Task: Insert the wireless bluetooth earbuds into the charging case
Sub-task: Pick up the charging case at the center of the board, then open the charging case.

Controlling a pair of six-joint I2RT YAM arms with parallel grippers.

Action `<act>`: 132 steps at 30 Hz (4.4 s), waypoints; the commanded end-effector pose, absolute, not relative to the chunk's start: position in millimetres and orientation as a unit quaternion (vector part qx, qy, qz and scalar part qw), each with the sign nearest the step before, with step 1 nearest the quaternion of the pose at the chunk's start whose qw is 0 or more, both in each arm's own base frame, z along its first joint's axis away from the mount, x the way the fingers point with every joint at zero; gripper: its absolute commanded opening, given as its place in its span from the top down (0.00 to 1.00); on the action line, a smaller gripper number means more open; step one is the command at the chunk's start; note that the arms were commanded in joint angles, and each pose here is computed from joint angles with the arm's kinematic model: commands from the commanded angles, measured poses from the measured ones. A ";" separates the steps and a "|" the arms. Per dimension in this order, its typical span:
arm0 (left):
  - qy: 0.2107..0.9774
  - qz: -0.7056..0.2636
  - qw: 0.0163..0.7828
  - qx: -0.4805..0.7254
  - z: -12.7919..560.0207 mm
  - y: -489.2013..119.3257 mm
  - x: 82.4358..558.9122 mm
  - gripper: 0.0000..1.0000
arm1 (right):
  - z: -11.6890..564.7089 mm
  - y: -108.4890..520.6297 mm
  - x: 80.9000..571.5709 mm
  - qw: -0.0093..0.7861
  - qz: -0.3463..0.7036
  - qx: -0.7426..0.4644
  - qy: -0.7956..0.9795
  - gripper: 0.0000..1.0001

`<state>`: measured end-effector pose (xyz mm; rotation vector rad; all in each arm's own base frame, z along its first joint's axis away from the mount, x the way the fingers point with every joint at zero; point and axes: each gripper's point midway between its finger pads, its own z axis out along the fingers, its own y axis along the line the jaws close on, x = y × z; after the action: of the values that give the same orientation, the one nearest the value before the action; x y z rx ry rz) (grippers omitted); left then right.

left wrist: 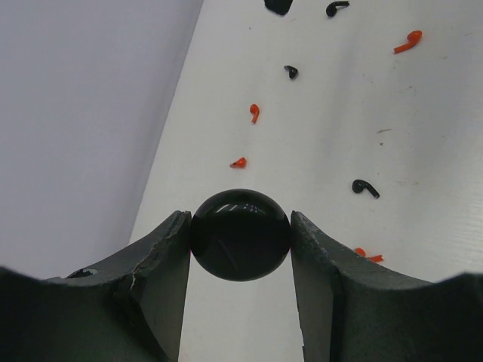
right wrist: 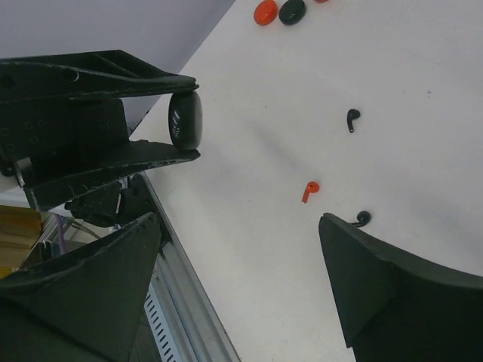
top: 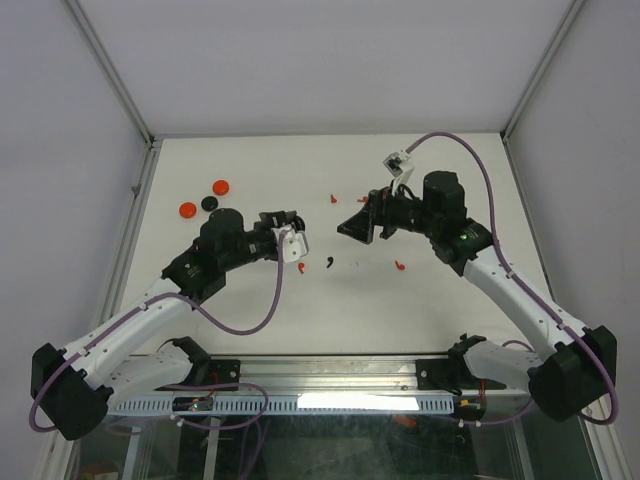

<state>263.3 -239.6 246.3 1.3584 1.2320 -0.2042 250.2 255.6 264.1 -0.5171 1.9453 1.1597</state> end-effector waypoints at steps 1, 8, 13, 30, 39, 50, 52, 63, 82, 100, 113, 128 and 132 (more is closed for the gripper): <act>0.431 -0.070 0.653 0.618 285.0 -262.0 259.6 0.73 | 304.5 282.3 248.3 0.429 0.493 -0.235 0.719 0.11; 0.407 -0.062 0.646 0.643 284.9 -280.1 253.3 0.72 | 298.8 309.7 242.1 0.426 0.500 -0.258 0.709 0.20; 0.408 -0.051 0.633 0.656 276.2 -287.2 253.1 0.72 | 292.6 323.9 239.7 0.421 0.505 -0.262 0.707 0.27; 0.394 -0.052 0.623 0.674 271.5 -300.2 242.0 0.71 | 265.3 331.9 244.4 0.419 0.485 -0.256 0.724 0.74; 0.437 -0.060 0.635 0.635 276.4 -288.2 242.3 0.43 | 274.3 323.7 239.5 0.445 0.481 -0.264 0.708 1.00; 0.549 -0.139 0.677 0.470 293.4 -263.4 239.7 0.28 | 300.3 311.0 234.0 0.510 0.502 -0.254 0.651 1.00; 0.577 -0.170 0.677 0.424 294.2 -261.2 238.6 0.25 | 307.4 308.0 232.3 0.523 0.507 -0.253 0.637 1.00; 0.588 -0.320 0.702 0.244 300.5 -250.6 222.7 0.01 | 328.8 294.0 225.8 0.575 0.519 -0.235 0.587 1.00; 0.533 -0.550 0.603 0.224 323.1 -256.1 202.5 0.04 | 338.8 301.9 209.3 0.542 0.605 -0.234 0.534 1.00; 0.483 -0.621 0.566 0.249 335.5 -272.1 187.7 0.49 | 348.0 309.7 196.5 0.512 0.646 -0.246 0.509 1.00; 0.472 -0.640 0.548 0.259 335.2 -279.8 186.7 0.66 | 346.2 315.1 193.0 0.503 0.652 -0.254 0.507 1.00; 0.455 -0.654 0.542 0.268 344.2 -281.9 179.3 0.75 | 342.7 323.3 188.1 0.491 0.659 -0.265 0.505 1.00; 0.447 -0.660 0.540 0.270 348.5 -280.7 174.8 0.73 | 342.8 323.9 187.5 0.491 0.659 -0.265 0.504 1.00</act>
<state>191.9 -281.8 315.9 0.5698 1.2089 -1.5399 195.8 318.1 333.0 -0.6033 1.2649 1.5748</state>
